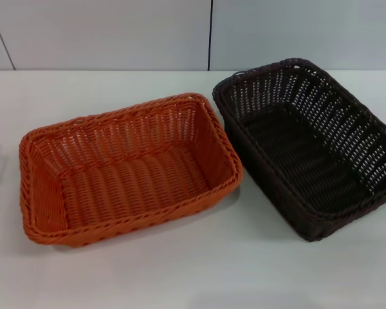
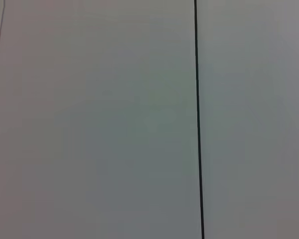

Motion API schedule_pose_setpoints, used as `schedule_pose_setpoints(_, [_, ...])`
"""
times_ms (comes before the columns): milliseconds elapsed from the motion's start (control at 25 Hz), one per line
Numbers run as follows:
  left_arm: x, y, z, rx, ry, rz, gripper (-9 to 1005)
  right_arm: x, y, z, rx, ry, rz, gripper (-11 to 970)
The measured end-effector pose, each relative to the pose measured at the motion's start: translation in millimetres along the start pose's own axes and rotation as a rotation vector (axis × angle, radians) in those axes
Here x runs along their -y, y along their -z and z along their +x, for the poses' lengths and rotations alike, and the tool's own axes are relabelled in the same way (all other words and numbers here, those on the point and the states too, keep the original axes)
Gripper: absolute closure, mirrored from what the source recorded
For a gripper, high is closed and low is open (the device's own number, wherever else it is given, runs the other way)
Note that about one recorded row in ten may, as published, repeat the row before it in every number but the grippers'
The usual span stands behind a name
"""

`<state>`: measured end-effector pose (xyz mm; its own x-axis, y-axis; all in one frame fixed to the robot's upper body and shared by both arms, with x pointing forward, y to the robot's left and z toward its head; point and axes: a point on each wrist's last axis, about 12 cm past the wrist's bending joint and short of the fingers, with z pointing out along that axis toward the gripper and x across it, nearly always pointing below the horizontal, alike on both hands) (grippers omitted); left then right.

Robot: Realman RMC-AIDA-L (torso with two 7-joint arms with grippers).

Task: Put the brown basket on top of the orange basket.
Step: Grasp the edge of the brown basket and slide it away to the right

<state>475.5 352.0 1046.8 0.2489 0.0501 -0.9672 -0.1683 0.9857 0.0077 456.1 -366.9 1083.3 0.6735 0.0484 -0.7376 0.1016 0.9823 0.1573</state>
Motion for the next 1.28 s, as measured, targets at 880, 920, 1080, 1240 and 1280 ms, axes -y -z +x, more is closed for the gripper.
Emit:
schedule_pose_setpoints(880, [-12.3,12.8,11.6,-0.027,-0.010,-0.039,214,-25.9,-52.3,24.3,-0.096,-0.022,-0.211,127])
schedule_pose_setpoints(920, [-13.6,13.8,12.6,-0.034,-0.012,-0.043,214,-27.0,-57.8,27.0,-0.118,-0.024,-0.223,127])
schedule_pose_setpoints(1080, [-18.9,17.3,15.7,-0.053,0.011,-0.069,214,-37.6,-84.1,34.9,-0.199,-0.029,-0.280,127])
schedule_pose_setpoints(1240, [-20.8,19.3,17.6,-0.067,0.029,-0.078,214,-53.1,-113.1,34.3,-0.293,-0.060,-0.321,127])
schedule_pose_setpoints(1280, [-21.5,20.2,18.3,-0.073,0.027,-0.081,214,-56.6,-118.3,33.1,-0.312,-0.061,-0.329,127])
